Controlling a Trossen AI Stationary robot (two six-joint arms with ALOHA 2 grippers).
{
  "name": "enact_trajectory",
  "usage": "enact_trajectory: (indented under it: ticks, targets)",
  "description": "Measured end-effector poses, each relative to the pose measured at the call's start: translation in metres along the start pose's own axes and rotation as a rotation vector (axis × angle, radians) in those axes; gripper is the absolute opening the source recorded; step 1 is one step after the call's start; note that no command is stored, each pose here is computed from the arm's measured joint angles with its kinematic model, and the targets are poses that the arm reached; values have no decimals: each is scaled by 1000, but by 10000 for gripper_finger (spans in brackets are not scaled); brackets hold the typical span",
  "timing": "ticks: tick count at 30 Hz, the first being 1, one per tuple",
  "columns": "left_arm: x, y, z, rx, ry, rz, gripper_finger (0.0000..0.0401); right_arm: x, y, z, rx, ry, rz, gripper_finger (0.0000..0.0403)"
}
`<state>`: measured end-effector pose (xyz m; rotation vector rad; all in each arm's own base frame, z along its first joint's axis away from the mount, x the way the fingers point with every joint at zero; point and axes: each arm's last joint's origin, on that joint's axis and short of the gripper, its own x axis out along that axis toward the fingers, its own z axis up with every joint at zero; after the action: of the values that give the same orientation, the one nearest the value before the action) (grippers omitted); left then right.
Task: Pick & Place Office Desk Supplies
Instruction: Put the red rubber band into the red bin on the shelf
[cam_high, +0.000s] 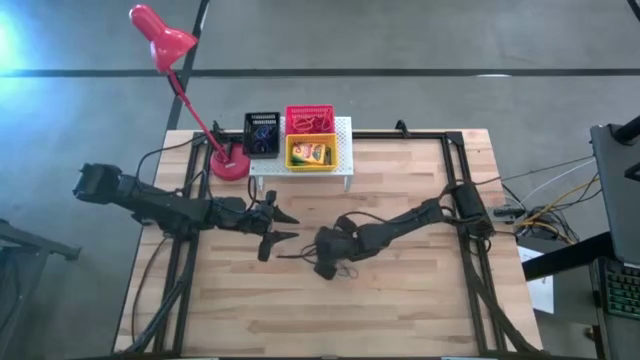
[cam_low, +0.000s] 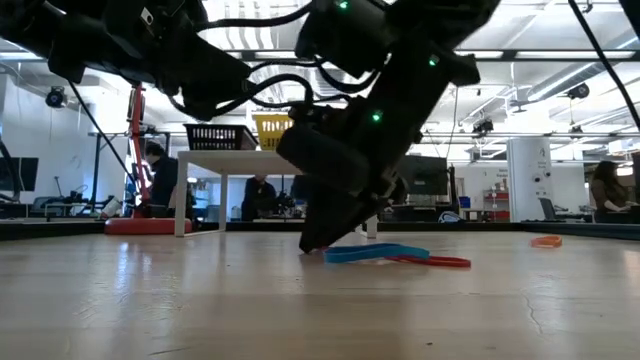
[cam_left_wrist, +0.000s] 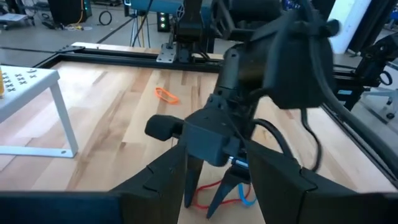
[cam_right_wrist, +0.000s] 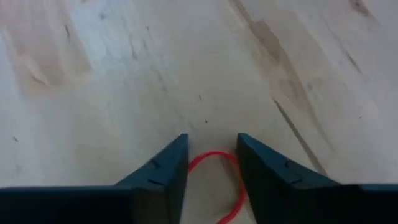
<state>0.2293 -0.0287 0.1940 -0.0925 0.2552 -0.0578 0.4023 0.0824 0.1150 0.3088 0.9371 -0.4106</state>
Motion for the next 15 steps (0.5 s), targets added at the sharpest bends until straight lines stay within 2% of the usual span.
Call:
enact_trajectory:
  ticks: [6, 15]
  targets:
    - [0, 0, -1, -10, 5, 2, 173, -15, 11, 2, -116, 44, -4, 26]
    - [0, -2, 5, -12, -46, -39, 173, -76, 8, 26, -120, -102, 52, 10]
